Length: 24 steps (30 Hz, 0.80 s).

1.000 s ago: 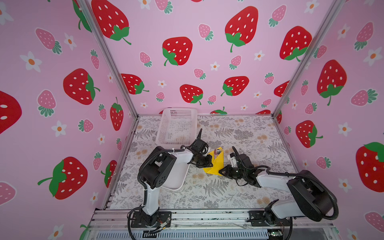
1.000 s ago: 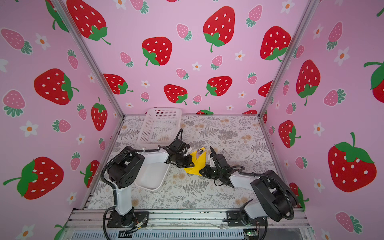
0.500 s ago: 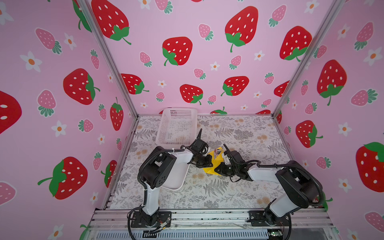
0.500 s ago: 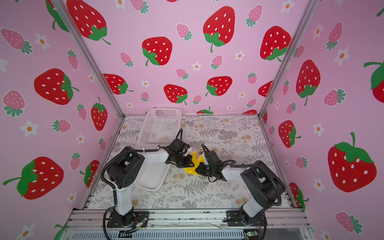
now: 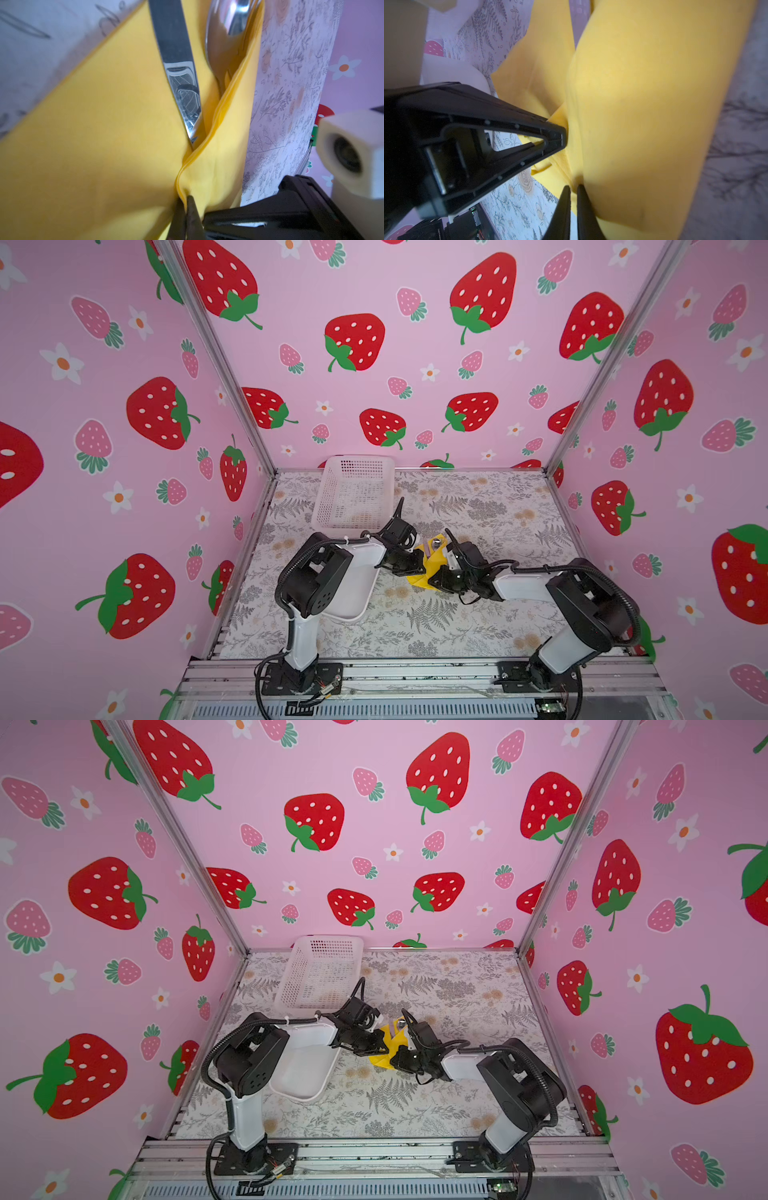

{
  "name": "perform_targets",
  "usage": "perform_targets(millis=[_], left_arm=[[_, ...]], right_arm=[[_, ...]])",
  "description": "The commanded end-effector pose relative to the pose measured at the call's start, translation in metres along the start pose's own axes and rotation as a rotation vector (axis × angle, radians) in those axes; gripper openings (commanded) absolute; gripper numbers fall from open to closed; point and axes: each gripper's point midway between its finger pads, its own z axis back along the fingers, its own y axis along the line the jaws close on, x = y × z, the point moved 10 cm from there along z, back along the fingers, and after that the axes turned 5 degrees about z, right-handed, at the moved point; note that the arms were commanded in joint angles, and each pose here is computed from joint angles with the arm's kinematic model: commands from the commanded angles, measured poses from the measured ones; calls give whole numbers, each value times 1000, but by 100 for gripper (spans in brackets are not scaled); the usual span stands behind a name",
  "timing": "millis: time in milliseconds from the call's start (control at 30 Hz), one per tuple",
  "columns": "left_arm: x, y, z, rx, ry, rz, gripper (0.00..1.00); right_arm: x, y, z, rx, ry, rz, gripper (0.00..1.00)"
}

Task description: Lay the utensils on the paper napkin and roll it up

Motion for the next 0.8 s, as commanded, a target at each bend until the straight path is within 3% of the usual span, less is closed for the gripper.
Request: perform_targets(millis=[0,267,467,767], left_arm=[[-6,12,-1,67,19,42,0],[-6,13,-2,70,19,46,0],[-7,13,0,71,17,48,0],[-6,12,2,69,12,45,0]], right_arm=[[-1,-1,2,-51,5,14,12],[9,12,3,43,-34,11,13],[12,5,-7,-56,-16,-11,13],[-4,0,1,-29,7,-21,13]])
